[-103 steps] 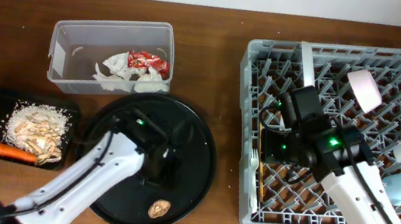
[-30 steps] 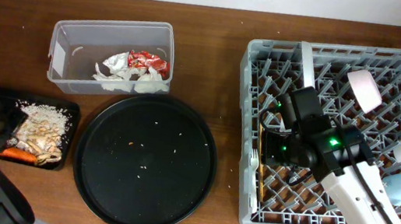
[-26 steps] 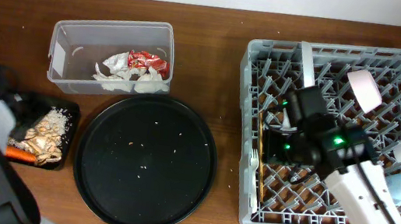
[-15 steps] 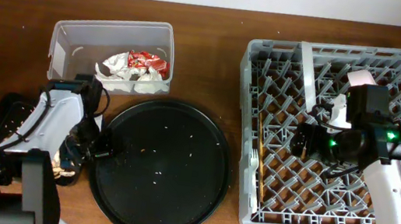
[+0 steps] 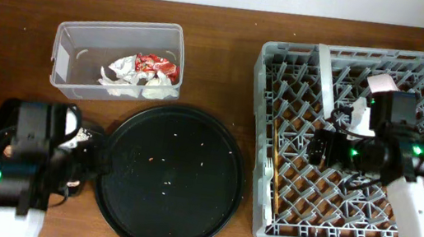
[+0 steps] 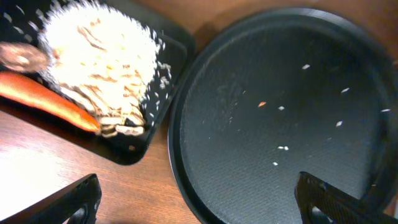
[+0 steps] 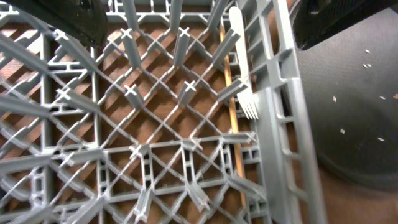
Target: Sort waste into correct bins and load items into the dishwasher rack
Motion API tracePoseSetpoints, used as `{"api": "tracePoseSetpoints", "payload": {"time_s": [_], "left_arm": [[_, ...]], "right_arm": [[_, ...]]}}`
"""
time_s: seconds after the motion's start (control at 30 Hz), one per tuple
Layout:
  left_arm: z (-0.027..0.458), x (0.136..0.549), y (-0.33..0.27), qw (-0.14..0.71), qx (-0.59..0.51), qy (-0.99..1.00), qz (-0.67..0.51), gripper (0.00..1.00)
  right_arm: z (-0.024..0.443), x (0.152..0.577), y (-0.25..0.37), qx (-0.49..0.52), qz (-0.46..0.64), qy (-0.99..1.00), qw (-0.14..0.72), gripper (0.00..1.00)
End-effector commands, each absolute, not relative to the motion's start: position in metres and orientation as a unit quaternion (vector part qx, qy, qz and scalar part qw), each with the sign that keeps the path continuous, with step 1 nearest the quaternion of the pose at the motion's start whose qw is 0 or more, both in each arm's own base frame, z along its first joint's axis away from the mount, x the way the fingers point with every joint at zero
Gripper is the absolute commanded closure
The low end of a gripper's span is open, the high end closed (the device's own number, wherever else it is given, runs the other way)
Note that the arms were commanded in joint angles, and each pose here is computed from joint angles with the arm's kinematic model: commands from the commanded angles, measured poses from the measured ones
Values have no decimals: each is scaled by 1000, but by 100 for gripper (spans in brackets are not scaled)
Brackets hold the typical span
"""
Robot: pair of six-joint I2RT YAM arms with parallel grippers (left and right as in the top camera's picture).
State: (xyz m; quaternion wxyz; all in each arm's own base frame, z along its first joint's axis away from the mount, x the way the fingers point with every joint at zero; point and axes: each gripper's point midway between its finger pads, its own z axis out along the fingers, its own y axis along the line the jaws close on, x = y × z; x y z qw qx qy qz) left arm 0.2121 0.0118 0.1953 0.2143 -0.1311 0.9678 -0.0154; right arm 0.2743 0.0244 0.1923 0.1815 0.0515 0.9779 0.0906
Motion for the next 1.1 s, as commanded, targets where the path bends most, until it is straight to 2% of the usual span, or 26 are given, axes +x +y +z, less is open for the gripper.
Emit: {"api": "tracePoseSetpoints", "payload": {"time_s": [0.0,0.13,0.2,0.3,0.87,0.93,1.07], "left_arm": [[226,195,12,305,-115,945,-14,1],[242,178,8,415,-108,903,-31,1],[248,178,8,432,-109,895,-33,1],[248,180,8,432,-108,895,-33,1],[246,178,8,427,-109,897,-32,1],[246,178,8,427,-109,897,-32,1],[246,178,8,427,-109,897,-32,1]], "right_arm": [[237,266,23,37,92,953,288,1],[254,221,8,43,53,906,418,2],[249,200,2,50,36,896,441,2],[242,182,3,50,35,900,432,2],[240,175,0,53,29,900,432,2],[242,172,-2,55,23,887,458,2],[228,189,-1,47,32,818,573,2]]}}
